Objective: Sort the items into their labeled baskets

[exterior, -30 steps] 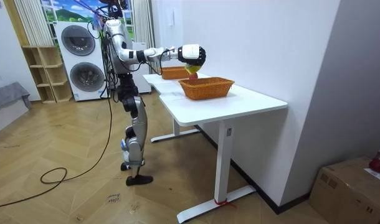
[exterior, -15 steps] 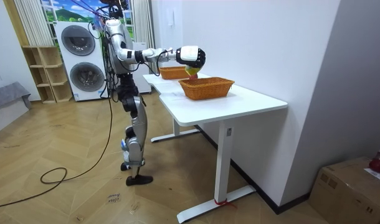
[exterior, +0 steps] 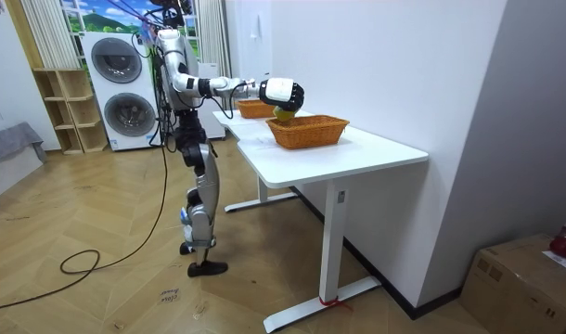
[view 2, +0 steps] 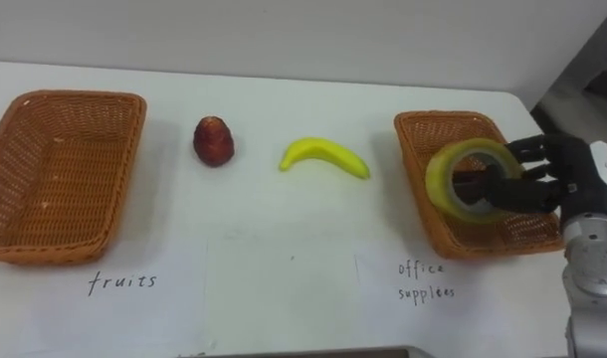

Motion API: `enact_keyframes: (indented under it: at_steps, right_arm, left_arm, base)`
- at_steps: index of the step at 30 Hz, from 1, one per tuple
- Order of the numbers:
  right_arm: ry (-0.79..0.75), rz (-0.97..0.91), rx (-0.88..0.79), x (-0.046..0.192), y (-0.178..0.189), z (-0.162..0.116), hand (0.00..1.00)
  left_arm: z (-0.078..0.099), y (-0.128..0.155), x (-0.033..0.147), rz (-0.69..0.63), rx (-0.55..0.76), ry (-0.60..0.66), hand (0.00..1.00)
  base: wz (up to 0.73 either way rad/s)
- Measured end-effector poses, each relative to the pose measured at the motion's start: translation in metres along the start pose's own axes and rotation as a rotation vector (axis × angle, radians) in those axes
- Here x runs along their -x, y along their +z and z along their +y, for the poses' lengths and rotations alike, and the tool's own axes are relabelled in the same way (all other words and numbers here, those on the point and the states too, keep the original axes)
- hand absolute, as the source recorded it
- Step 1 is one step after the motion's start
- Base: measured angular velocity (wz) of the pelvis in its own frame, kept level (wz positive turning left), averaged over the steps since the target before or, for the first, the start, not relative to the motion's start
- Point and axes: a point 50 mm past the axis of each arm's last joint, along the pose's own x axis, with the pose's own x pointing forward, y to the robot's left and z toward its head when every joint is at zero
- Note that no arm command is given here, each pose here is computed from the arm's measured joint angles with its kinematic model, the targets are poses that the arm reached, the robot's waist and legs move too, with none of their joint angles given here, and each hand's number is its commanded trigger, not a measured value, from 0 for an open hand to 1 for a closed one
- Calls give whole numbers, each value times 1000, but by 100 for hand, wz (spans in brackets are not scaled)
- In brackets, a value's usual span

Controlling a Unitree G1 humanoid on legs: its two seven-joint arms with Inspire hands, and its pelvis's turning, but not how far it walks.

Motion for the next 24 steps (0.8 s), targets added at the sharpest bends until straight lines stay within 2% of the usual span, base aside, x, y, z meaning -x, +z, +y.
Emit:
enact_keyframes:
  at_steps: [23, 24]
  right_arm:
    - [40, 83, -27, 1, -19, 5, 100]
    - [39, 83, -28, 1, -19, 5, 78]
  left_arm:
    - [0, -2, 0, 15, 38, -3, 0]
    - [0, -2, 0, 16, 38, -3, 0]
  base:
    - [0]
    - [0]
